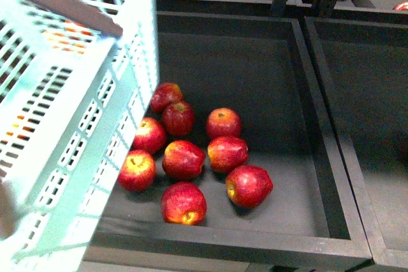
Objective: Pick mango and avocado into basket
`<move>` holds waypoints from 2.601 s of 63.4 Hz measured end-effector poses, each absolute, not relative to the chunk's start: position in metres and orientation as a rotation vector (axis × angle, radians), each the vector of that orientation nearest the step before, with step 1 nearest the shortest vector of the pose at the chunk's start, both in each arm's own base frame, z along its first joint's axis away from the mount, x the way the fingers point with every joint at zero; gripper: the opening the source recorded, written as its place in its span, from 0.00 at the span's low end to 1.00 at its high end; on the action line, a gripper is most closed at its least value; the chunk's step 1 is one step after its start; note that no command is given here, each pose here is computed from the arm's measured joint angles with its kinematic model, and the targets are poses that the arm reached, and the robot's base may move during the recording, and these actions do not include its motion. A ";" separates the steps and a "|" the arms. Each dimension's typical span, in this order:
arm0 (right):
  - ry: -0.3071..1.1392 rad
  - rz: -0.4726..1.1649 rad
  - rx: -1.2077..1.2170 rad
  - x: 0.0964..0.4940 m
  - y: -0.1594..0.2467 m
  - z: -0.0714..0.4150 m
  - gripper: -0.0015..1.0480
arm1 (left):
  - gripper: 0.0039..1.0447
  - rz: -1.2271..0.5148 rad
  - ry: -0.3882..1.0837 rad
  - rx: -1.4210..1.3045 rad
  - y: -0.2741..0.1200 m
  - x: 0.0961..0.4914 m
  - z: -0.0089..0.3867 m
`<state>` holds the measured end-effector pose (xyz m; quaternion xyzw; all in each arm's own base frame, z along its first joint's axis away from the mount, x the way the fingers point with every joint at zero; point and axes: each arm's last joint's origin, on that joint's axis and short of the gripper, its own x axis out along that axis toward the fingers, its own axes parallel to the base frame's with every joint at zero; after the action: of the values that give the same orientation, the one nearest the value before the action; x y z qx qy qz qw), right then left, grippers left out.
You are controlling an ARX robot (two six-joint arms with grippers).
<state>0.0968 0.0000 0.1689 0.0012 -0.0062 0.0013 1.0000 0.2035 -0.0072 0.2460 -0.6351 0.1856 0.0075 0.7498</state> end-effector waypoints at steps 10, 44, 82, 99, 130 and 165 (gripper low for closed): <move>-0.012 0.002 0.002 0.097 0.000 0.169 0.92 | 0.13 -0.328 0.454 -0.877 -0.011 0.257 0.251; -0.012 -0.001 0.003 0.097 0.000 0.169 0.92 | 0.13 -0.526 0.796 -0.777 -0.153 0.400 0.232; -0.012 -0.001 0.003 0.097 0.000 0.169 0.92 | 0.13 -0.681 0.910 -0.805 -0.195 0.357 0.261; 0.310 -0.131 0.150 0.101 -0.005 0.170 0.92 | 0.13 -0.676 0.904 -0.799 -0.194 0.356 0.261; 0.611 -0.397 0.169 0.254 -0.141 0.127 0.92 | 0.13 -0.677 0.904 -0.796 -0.195 0.356 0.261; 0.899 -0.385 0.195 0.388 -0.182 0.005 0.92 | 0.13 -0.677 0.905 -0.796 -0.194 0.356 0.261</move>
<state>0.3879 -0.1824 0.0050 0.0934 0.4313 -0.1846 0.8782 0.3559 -0.1945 0.2606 -0.3672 0.4172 -0.3123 0.7704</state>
